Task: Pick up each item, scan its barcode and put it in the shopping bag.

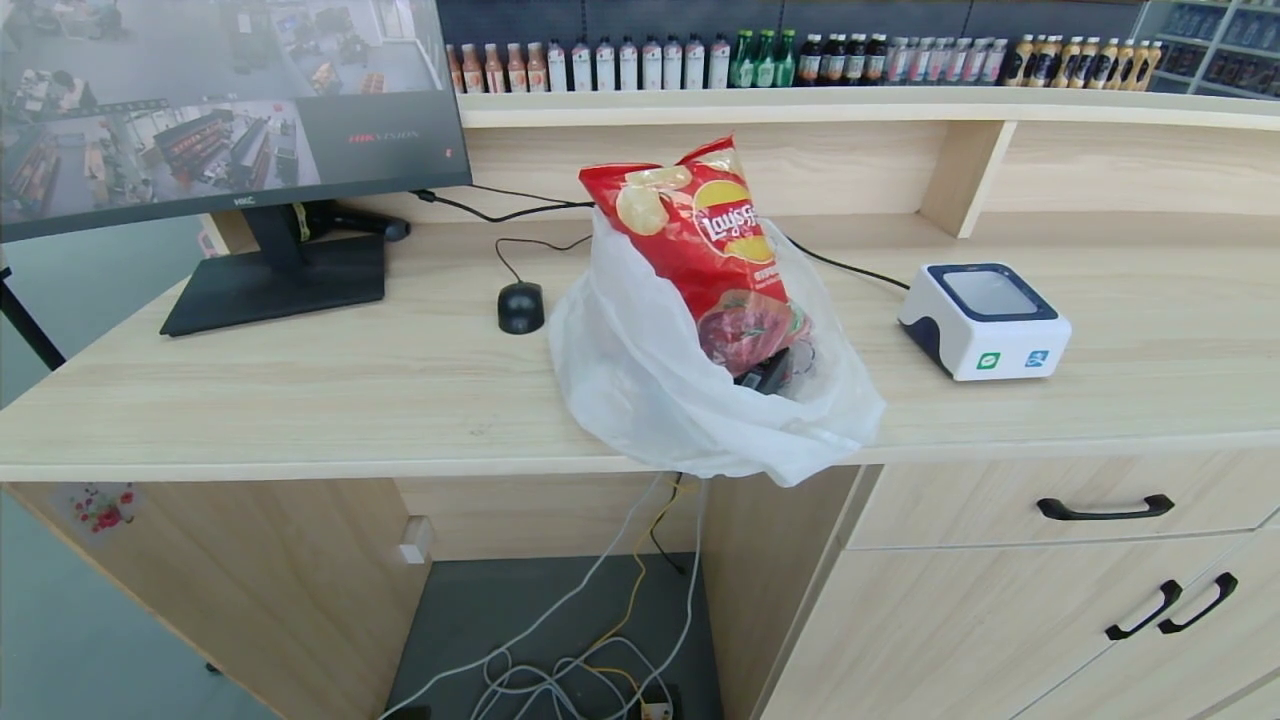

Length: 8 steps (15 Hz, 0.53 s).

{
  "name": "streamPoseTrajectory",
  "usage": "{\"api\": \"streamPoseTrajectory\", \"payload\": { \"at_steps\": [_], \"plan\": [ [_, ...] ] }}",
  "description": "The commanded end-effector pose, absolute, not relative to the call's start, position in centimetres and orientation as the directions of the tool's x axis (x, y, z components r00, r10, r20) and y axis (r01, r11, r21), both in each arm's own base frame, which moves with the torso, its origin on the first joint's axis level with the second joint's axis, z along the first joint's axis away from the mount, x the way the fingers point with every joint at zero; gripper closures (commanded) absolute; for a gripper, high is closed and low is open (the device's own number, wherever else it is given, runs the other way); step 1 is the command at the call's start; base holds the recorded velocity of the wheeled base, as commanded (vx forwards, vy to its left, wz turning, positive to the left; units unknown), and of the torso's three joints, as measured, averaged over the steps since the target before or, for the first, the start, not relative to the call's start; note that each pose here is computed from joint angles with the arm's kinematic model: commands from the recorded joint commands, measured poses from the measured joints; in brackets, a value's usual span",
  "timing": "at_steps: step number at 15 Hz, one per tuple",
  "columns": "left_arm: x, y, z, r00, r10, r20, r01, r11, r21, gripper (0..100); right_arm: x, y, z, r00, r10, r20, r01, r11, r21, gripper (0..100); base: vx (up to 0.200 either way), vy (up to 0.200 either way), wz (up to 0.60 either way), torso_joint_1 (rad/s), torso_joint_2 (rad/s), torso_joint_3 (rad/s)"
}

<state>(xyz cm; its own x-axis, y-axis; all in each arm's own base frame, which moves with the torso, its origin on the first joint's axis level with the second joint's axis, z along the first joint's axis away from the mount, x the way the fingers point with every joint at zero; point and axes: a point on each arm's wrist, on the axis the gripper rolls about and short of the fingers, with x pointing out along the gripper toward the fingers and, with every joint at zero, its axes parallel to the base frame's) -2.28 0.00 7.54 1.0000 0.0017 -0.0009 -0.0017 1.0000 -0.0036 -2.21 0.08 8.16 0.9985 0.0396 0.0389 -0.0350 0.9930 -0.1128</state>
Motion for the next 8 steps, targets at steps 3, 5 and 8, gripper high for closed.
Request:
{"api": "streamPoseTrajectory", "payload": {
  "at_steps": [3, 5, 8],
  "plan": [
    [-2.28, 0.01, 7.53, 1.000, 0.003, -0.002, -0.003, 1.000, -0.005, 0, -2.28, 0.07, 7.61, 0.999, 0.035, 0.002, -0.035, 0.997, -0.064, 0, 0.000, 0.000, 0.00, 0.000, 0.00, 0.000],
    [-2.28, 0.00, 7.53, 1.000, 0.002, -0.002, -0.002, 1.000, -0.005, 0, -2.28, 0.07, 7.63, 0.999, 0.035, 0.003, -0.035, 0.997, -0.075, 0, 0.000, 0.000, 0.00, 0.000, 0.00, 0.000],
    [-2.28, 0.00, 7.53, 1.000, 0.002, -0.002, -0.002, 1.000, 0.000, 0, -2.28, 0.07, 7.63, 0.999, 0.034, 0.003, -0.034, 0.999, -0.019, 0, 0.000, 0.000, 0.00, 0.000, 0.00, 0.000]
  ]
}}
